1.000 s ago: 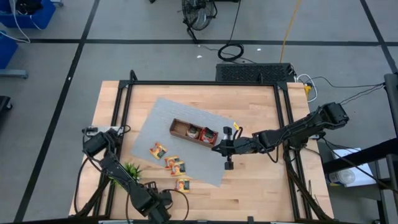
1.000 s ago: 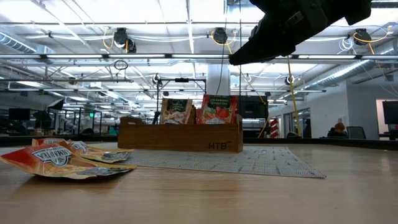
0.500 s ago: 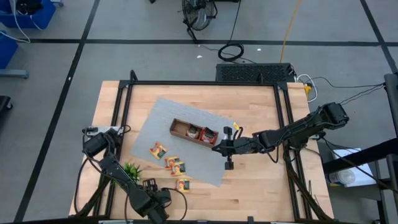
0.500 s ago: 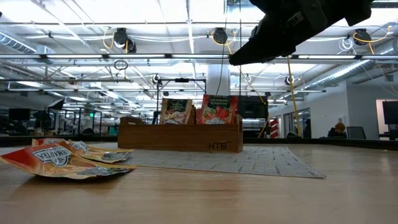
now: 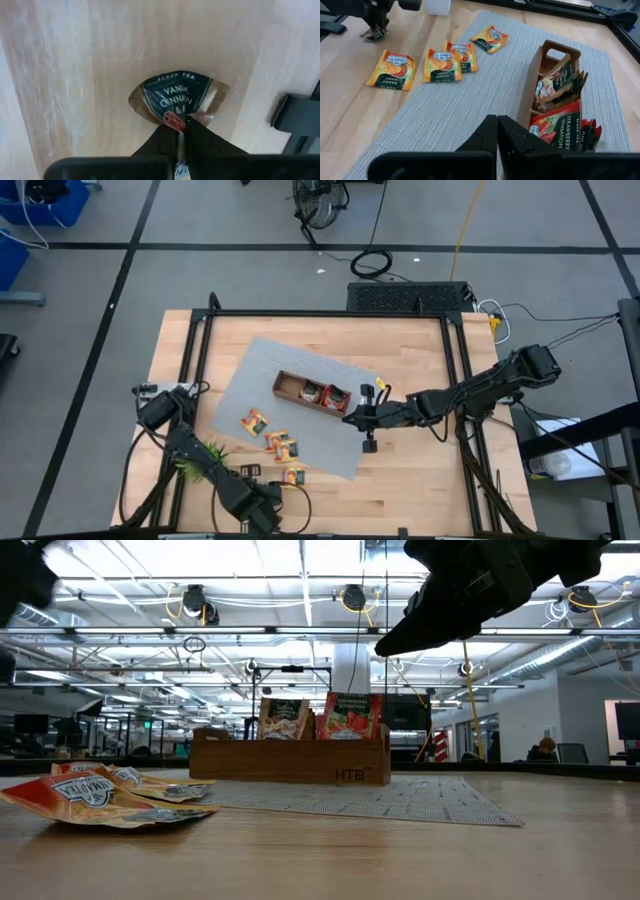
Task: Pick & Place Tea
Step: Put the brown tea bag into the wooden organizer
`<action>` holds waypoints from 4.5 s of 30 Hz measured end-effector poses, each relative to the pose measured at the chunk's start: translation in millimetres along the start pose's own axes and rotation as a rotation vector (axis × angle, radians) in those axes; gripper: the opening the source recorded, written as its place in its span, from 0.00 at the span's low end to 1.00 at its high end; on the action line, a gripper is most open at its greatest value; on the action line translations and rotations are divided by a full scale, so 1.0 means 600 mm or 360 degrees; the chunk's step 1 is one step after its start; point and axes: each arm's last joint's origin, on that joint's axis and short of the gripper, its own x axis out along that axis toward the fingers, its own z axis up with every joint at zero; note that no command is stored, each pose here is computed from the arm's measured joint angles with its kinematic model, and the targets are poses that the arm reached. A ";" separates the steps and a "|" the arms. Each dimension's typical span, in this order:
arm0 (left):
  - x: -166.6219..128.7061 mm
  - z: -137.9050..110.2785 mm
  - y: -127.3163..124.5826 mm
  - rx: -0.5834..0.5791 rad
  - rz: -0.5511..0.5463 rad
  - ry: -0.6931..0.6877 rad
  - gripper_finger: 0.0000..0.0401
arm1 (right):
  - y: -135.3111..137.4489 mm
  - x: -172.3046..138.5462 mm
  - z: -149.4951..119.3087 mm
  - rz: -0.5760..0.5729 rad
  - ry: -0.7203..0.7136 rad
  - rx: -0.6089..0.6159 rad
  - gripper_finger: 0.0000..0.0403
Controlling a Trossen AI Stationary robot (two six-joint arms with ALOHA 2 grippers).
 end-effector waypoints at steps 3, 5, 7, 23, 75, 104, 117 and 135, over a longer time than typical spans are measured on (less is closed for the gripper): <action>-0.028 0.000 0.009 -0.0042 0.0075 -0.0032 0.04 | 0.000 0.000 -0.002 0.0000 0.0022 -0.0006 0.00; -0.057 -0.004 0.016 0.0005 0.0203 -0.0190 0.03 | 0.000 0.000 -0.005 -0.0001 0.0047 -0.0013 0.00; -0.103 -0.009 0.025 0.0053 0.0309 -0.0447 0.03 | 0.000 0.000 -0.007 -0.0002 0.0069 -0.0019 0.00; -0.090 0.039 0.209 -0.0547 0.1191 -0.1935 0.03 | -0.014 0.002 -0.013 -0.0166 0.0129 -0.0032 0.00; 0.020 0.125 0.333 -0.0593 0.0522 -0.2162 0.24 | -0.037 -0.061 -0.049 -0.0362 -0.0033 0.0107 0.00; -0.065 0.064 0.293 -0.0472 0.0773 -0.2138 0.71 | -0.037 -0.061 -0.050 -0.0356 -0.0031 0.0110 0.00; -0.027 0.080 0.263 -0.0146 -0.0128 -0.1560 0.67 | -0.037 -0.061 -0.049 -0.0356 -0.0032 0.0107 0.00; -0.073 0.182 0.259 -0.0145 0.0141 -0.0853 0.66 | -0.037 -0.061 -0.048 -0.0355 -0.0047 0.0140 0.00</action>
